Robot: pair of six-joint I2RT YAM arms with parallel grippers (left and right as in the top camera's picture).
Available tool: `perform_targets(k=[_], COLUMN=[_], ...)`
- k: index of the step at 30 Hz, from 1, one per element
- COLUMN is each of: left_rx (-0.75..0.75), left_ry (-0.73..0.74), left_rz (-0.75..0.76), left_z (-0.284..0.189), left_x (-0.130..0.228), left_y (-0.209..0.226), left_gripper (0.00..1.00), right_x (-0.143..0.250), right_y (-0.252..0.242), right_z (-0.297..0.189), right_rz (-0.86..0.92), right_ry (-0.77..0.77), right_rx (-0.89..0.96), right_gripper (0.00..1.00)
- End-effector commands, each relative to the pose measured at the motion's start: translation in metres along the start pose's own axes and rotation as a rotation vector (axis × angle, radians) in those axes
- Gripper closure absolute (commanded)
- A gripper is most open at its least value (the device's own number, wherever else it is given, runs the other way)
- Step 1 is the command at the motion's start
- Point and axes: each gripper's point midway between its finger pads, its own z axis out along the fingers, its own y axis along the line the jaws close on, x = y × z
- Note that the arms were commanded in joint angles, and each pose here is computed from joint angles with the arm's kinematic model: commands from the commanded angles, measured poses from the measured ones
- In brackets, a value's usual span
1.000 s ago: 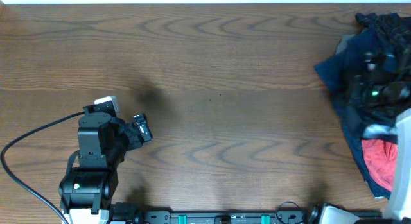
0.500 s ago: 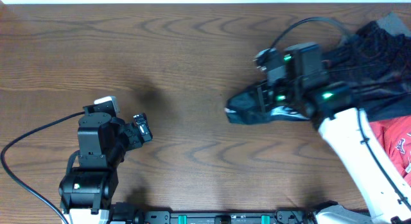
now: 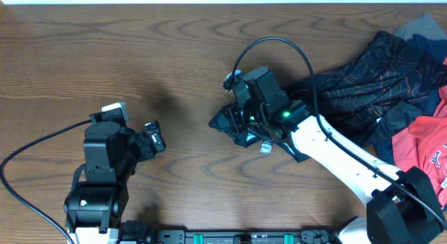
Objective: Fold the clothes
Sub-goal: 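Pull the black jersey left toward the left gripper with the right gripper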
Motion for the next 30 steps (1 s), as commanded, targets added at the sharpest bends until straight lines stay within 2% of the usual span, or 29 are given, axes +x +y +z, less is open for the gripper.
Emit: perform_targets(k=[1, 2, 4, 9, 17, 22, 30], left_rx=[0.012, 0.026, 0.056, 0.135, 0.357, 0.428, 0.440], left_ry=[-0.029, -0.029, -0.029, -0.023, 0.146, 0.274, 0.459], left_rz=[0.009, 0.001, -0.043, -0.054, -0.016, -0.014, -0.053], left_z=[-0.004, -0.004, -0.004, 0.006, 0.063, 0.111, 0.168], left_x=[-0.010, -0.010, -0.011, -0.018, -0.001, 0.031, 0.105], left_y=[-0.003, -0.006, -0.011, -0.027, -0.081, -0.111, -0.147], left_gripper=[0.02, 0.02, 0.02, 0.02, 0.02, 0.02, 0.02], right_x=[-0.014, -0.018, -0.024, -0.025, 0.035, 0.064, 0.071], right_y=[-0.006, -0.019, -0.047, -0.101, -0.142, -0.151, -0.153], right_z=[-0.011, -0.018, -0.038, -0.103, -0.161, -0.173, -0.176], right_rz=[-0.023, -0.005, 0.071, 0.224, 0.406, 0.478, 0.494], right_ry=[-0.055, -0.073, -0.114, -0.178, -0.030, 0.062, 0.084], right_rx=[0.051, 0.112, 0.245, 0.440, 0.568, 0.604, 0.612], right_gripper=[0.49, 0.28, 0.01, 0.01, 0.01, 0.01, 0.01])
